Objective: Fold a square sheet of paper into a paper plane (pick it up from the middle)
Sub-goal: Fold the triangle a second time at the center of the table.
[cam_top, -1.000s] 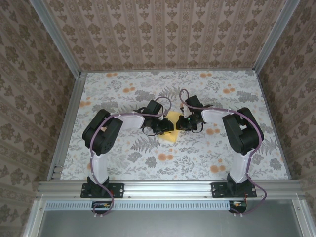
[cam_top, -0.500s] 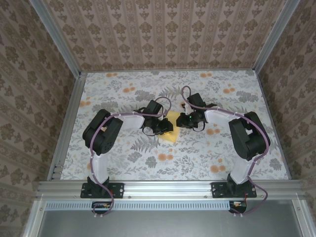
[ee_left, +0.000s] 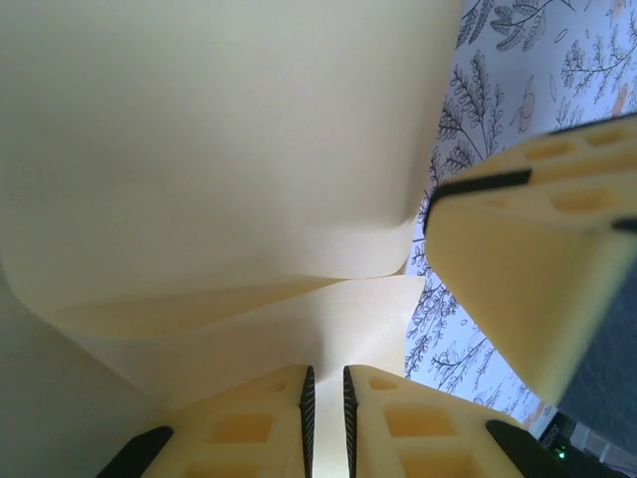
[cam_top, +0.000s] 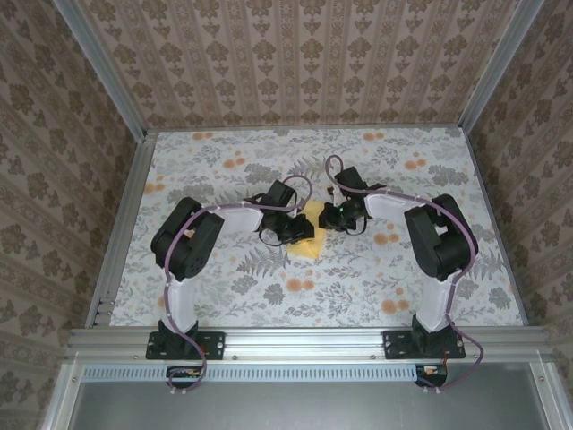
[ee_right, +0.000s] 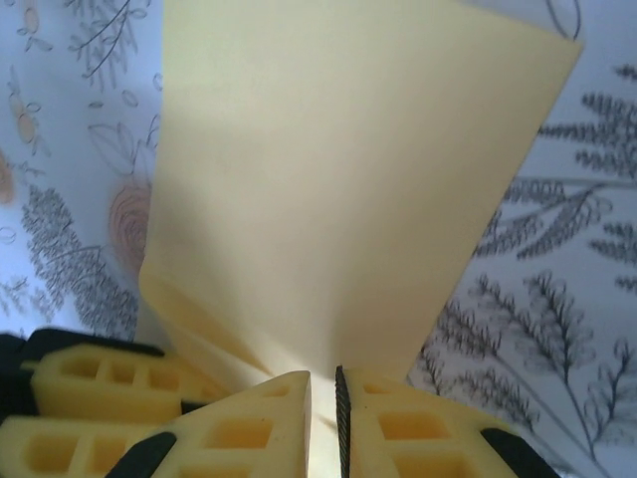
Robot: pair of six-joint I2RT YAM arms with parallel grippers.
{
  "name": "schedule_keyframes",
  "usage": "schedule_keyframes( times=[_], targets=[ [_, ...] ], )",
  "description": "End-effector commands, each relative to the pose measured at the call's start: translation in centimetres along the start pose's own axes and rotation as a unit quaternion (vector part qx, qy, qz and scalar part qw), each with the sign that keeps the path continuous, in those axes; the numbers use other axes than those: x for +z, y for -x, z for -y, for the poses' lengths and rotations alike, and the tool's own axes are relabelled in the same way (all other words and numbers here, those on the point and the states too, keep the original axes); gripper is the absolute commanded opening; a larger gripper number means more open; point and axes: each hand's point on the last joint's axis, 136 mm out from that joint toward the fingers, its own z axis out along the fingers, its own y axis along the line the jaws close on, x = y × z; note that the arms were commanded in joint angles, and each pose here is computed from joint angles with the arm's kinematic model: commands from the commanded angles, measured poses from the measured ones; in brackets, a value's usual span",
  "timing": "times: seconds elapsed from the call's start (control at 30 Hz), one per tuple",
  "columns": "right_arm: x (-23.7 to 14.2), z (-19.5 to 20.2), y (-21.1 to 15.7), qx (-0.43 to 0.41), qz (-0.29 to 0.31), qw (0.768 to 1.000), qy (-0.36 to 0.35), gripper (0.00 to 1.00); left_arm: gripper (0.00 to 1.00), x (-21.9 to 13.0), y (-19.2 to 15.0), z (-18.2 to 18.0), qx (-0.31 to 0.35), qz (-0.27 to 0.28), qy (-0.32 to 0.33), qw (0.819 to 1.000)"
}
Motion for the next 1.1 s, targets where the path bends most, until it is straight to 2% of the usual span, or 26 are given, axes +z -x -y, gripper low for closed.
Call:
schedule_keyframes(
  times=[0.0,0.57,0.77,1.07],
  targets=[
    [0.9,1.1,-0.2,0.017,-0.016,0.999,-0.028,0.16,0.18,0.3,-0.4,0.4,0.013,-0.014,-0.001,1.0],
    [1.1,1.3,-0.6,0.02,-0.021,0.999,-0.027,0.16,0.16,1.0,-0.7,-0.6,0.001,-0.024,0.024,0.999],
    [-1.6,-0.4,-0.1,0.013,0.011,1.0,0.003,0.15,0.16,1.1,-0.7,-1.2,-0.011,-0.022,0.035,0.999],
    [-2.7,-1.7,-3.7,0.042,-0.002,0.996,0.076,0.08,0.12,1.1,-0.8,-1.6,-0.018,-0.021,0.044,0.999]
  ],
)
